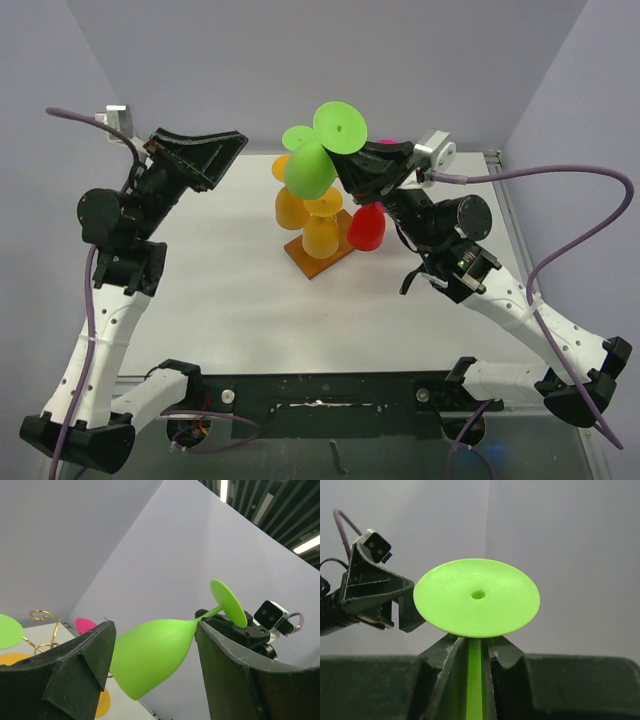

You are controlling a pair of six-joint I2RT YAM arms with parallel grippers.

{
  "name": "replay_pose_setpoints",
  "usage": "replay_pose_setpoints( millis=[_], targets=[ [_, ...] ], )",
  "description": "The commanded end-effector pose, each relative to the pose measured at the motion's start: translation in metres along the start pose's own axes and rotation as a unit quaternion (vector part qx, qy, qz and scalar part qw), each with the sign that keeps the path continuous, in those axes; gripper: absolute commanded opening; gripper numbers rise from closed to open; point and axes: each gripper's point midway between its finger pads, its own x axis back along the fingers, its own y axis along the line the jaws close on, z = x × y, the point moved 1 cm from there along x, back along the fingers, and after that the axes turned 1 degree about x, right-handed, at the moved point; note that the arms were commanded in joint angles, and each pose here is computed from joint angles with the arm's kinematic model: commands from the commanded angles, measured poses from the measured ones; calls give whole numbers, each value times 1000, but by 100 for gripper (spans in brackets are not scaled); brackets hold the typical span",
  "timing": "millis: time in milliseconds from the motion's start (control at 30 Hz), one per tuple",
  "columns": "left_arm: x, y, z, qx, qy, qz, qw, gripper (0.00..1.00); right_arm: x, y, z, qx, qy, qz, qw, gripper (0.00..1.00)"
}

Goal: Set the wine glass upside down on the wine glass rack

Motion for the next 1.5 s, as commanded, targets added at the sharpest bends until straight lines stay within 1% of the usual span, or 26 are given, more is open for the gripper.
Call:
replay_pose_setpoints(
  millis=[0,133,333,433,567,700,767,833,1133,1233,1300,1333,1467],
  targets=[
    [-14,-47,-7,51,14,86,995,63,-8,3,-33,131,-47,-38,990,0],
    [-34,-60,12,62,42,102,992,63,-11,6,-34,194,-65,-58,977,0],
    [-52,-80,23,57,59,124,989,63,-16,-3,-21,283,-56,-48,956,0],
    [-59,-79,28,66,58,120,989,63,-19,-5,-14,316,-46,-52,946,0],
    [-65,-69,43,77,75,100,989,62,-22,-6,-8,342,-38,-59,937,0],
    [-65,-56,45,72,72,67,992,52,-22,-5,-6,350,-37,-61,934,0],
    [-63,-55,44,71,69,62,993,45,-21,-6,-6,351,-36,-61,934,0],
    [-62,-54,45,72,69,59,993,41,-21,-6,-5,355,-35,-61,932,0],
    [-53,-54,40,61,57,46,995,39,-22,-8,-5,366,-35,-58,928,0],
    [-51,-53,39,60,54,41,996,36,-22,-8,-6,365,-35,-57,928,0],
    [-50,-52,39,60,54,38,996,31,-22,-8,-7,365,-37,-57,929,0],
    [-50,-51,39,60,54,37,996,26,-22,-8,-7,364,-37,-57,929,0],
    [-49,-49,41,61,55,32,996,14,-21,-8,-7,364,-37,-57,929,0]
  ],
)
